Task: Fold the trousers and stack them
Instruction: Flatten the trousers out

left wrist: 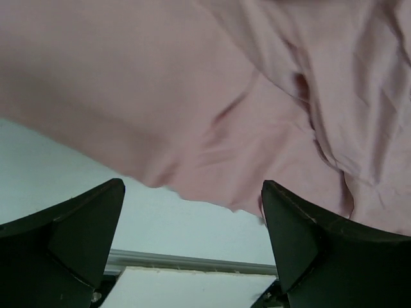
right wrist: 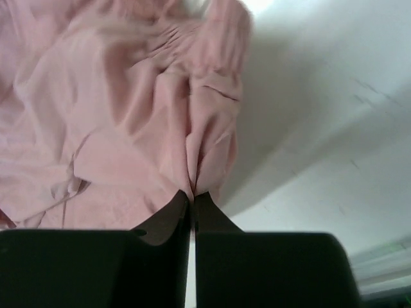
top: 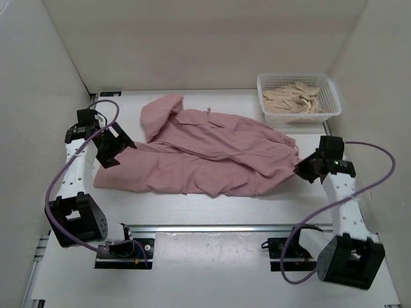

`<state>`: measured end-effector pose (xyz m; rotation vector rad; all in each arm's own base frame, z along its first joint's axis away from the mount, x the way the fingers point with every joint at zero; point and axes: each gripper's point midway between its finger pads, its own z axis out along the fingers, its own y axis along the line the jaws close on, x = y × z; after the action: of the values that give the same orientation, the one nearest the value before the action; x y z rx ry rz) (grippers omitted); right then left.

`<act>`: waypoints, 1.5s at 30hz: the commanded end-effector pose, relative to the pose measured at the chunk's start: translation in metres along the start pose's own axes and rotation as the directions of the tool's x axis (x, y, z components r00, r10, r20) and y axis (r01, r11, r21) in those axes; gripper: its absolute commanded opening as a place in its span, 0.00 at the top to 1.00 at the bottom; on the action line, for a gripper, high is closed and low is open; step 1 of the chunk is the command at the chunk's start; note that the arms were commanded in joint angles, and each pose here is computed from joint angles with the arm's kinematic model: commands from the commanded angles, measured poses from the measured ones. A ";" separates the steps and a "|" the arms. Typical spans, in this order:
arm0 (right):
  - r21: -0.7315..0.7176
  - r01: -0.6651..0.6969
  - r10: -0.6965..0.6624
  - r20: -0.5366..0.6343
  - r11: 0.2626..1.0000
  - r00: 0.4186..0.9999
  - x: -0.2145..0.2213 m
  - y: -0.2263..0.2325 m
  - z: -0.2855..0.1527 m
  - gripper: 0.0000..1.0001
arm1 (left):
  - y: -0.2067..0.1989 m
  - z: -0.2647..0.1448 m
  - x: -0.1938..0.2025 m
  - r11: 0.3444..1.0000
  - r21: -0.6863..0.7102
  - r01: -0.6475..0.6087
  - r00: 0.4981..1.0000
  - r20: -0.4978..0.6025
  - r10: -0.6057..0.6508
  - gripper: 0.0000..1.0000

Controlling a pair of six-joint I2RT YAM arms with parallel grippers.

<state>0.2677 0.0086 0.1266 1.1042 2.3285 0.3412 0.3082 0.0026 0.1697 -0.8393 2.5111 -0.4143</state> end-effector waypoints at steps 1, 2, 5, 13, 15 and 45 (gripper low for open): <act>0.061 -0.056 0.055 0.023 0.997 0.998 0.015 -0.033 -0.028 1.00 | 0.024 0.002 0.017 0.993 -0.086 0.087 0.995 -0.032 -0.090 0.00; 0.062 -0.056 0.053 0.045 0.997 0.998 0.015 -0.036 -0.036 1.00 | 0.031 0.006 0.023 0.988 -0.113 0.104 0.993 -0.042 -0.110 0.00; 0.090 -0.047 0.044 0.037 0.995 0.998 0.021 -0.045 -0.041 1.00 | 0.066 0.022 0.045 0.960 -0.190 0.206 0.970 -0.087 -0.226 0.00; -0.016 -0.005 0.006 0.058 1.000 0.998 0.008 -0.018 -0.048 1.00 | 0.089 0.059 0.055 0.934 -0.208 0.289 0.931 -0.167 -0.325 0.00; -0.021 0.006 -0.005 0.048 1.000 0.999 0.007 -0.016 -0.048 1.00 | 0.083 0.064 0.036 0.939 -0.202 0.277 0.940 -0.147 -0.308 0.00; -0.182 0.215 -0.162 0.269 0.960 0.949 -0.144 0.129 -0.115 1.00 | -0.087 -0.052 -0.192 0.982 0.126 0.142 0.955 0.245 -0.169 0.90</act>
<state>0.3448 -0.0095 0.2516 0.9007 2.2747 0.3673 0.4661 0.0644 0.2277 -1.0521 2.3072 -0.4305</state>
